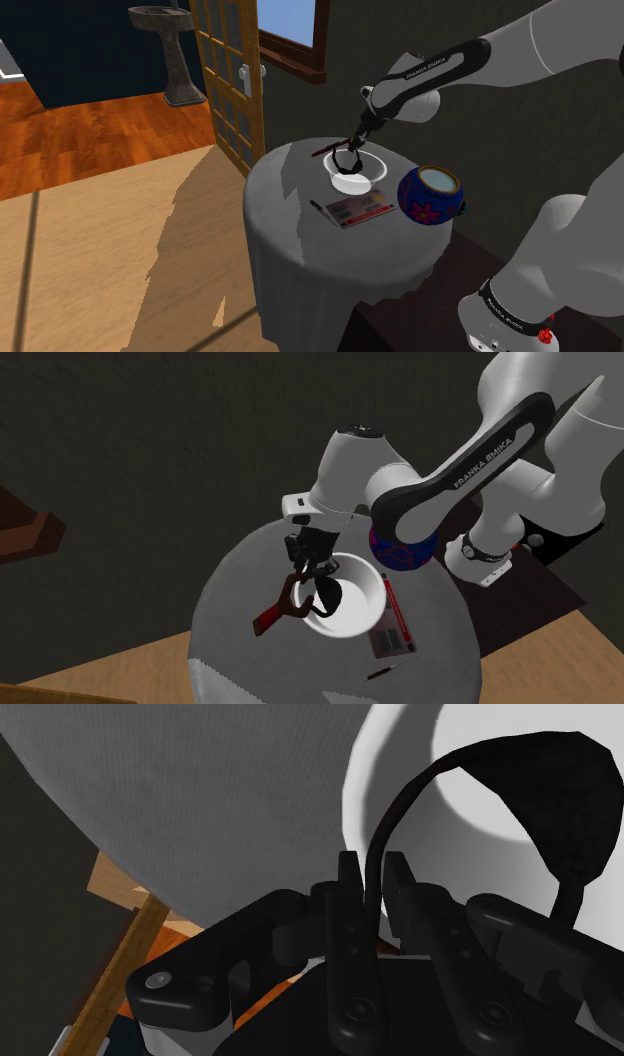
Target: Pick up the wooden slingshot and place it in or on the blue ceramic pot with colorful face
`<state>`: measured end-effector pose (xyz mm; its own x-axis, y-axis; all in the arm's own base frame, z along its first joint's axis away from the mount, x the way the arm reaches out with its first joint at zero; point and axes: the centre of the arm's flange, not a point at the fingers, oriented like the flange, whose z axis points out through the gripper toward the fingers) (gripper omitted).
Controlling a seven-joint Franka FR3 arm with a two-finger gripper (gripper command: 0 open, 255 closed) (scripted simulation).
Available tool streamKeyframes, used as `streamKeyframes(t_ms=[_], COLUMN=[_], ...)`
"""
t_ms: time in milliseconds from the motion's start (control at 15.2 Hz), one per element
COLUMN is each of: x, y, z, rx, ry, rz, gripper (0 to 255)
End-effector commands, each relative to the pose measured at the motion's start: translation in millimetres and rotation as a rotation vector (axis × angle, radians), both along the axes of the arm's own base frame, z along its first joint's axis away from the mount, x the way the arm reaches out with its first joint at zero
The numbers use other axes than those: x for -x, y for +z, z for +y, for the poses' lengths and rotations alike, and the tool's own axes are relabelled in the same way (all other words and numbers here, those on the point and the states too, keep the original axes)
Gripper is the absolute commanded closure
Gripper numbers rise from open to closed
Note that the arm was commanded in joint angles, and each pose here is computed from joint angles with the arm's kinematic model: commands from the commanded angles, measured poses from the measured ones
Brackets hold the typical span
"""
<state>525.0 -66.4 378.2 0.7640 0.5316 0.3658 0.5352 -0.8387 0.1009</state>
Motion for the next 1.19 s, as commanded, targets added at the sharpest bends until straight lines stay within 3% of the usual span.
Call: streamKeyframes(t_ms=[0, 1122], x=[0.2, 0.2], y=[-3.0, 86.8], z=[0.8, 0.8], rx=[0.000, 0.000], ry=[0.001, 0.001], rz=[0.005, 0.005], gripper=[255, 255])
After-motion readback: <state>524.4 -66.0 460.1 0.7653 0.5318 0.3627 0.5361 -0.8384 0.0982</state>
